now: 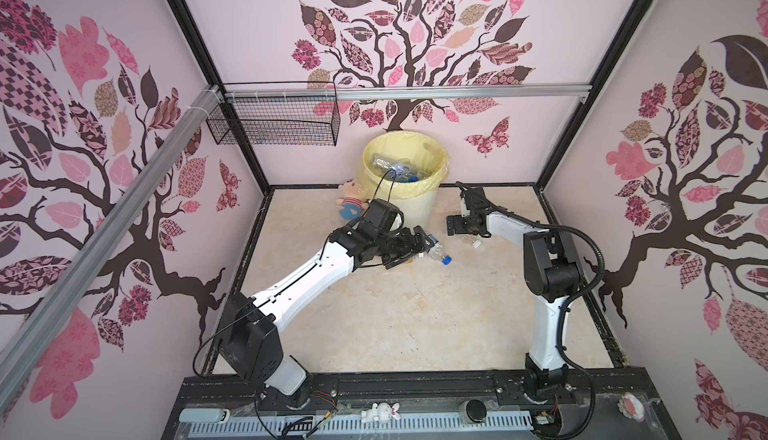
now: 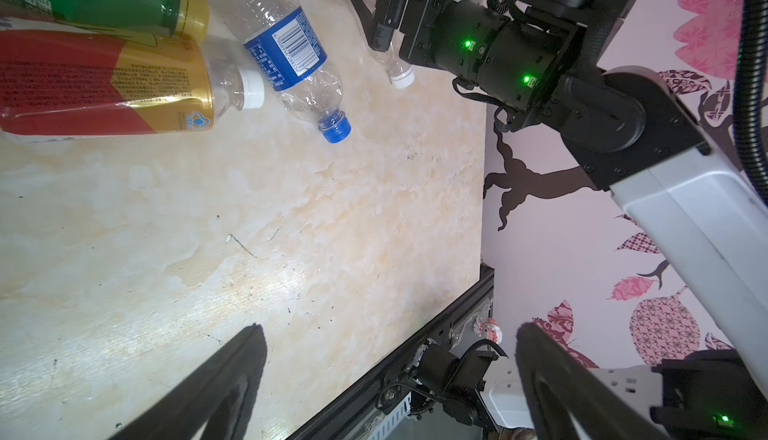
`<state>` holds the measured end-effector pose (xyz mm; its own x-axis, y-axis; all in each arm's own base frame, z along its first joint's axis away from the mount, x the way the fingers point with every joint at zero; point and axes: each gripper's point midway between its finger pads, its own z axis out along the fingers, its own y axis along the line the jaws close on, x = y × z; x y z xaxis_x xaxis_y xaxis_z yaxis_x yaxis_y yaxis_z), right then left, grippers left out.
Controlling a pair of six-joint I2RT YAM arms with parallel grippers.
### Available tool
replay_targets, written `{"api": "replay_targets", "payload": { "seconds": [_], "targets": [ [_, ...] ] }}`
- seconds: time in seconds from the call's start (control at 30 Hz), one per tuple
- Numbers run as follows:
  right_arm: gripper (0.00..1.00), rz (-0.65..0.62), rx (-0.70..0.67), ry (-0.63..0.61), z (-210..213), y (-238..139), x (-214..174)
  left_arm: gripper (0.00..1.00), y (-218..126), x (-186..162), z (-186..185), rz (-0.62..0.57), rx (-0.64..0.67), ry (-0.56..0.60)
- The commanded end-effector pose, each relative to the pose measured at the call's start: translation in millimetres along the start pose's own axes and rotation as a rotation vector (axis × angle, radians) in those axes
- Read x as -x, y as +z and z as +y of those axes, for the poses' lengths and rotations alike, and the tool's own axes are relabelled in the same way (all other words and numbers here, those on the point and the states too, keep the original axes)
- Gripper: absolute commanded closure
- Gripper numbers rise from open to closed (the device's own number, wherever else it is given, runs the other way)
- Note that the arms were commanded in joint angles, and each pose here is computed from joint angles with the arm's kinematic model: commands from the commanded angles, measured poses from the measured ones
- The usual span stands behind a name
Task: Throw the plastic bottles in the bin
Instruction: 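Close right gripper on the white cap of the clear bottle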
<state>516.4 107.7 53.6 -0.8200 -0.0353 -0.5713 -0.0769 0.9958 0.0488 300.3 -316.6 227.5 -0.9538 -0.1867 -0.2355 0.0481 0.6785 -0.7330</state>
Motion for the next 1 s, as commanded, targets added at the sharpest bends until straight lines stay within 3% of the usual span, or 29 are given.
{"api": "replay_targets", "payload": {
  "seconds": [0.0, 0.3, 0.5, 0.77, 0.97],
  "targets": [
    [0.06, 0.068, -0.031, 0.019, -8, 6, -20, 0.03, -3, -1, 2, 0.001, -0.006, -0.001],
    [0.28, 0.133, -0.038, 0.120, -13, -17, -59, 0.03, -3, 7, -1, -0.013, -0.014, -0.018],
    [0.36, 0.160, -0.019, 0.172, -11, -31, -77, 0.03, -4, 13, -6, -0.026, -0.020, -0.026],
    [0.52, 0.148, 0.007, 0.205, -7, -53, -73, 0.03, -7, 24, -14, -0.061, -0.025, -0.027],
    [0.55, 0.158, 0.002, 0.188, -8, -51, -76, 0.03, -4, 25, -11, -0.067, -0.026, -0.049]
  ]
}}
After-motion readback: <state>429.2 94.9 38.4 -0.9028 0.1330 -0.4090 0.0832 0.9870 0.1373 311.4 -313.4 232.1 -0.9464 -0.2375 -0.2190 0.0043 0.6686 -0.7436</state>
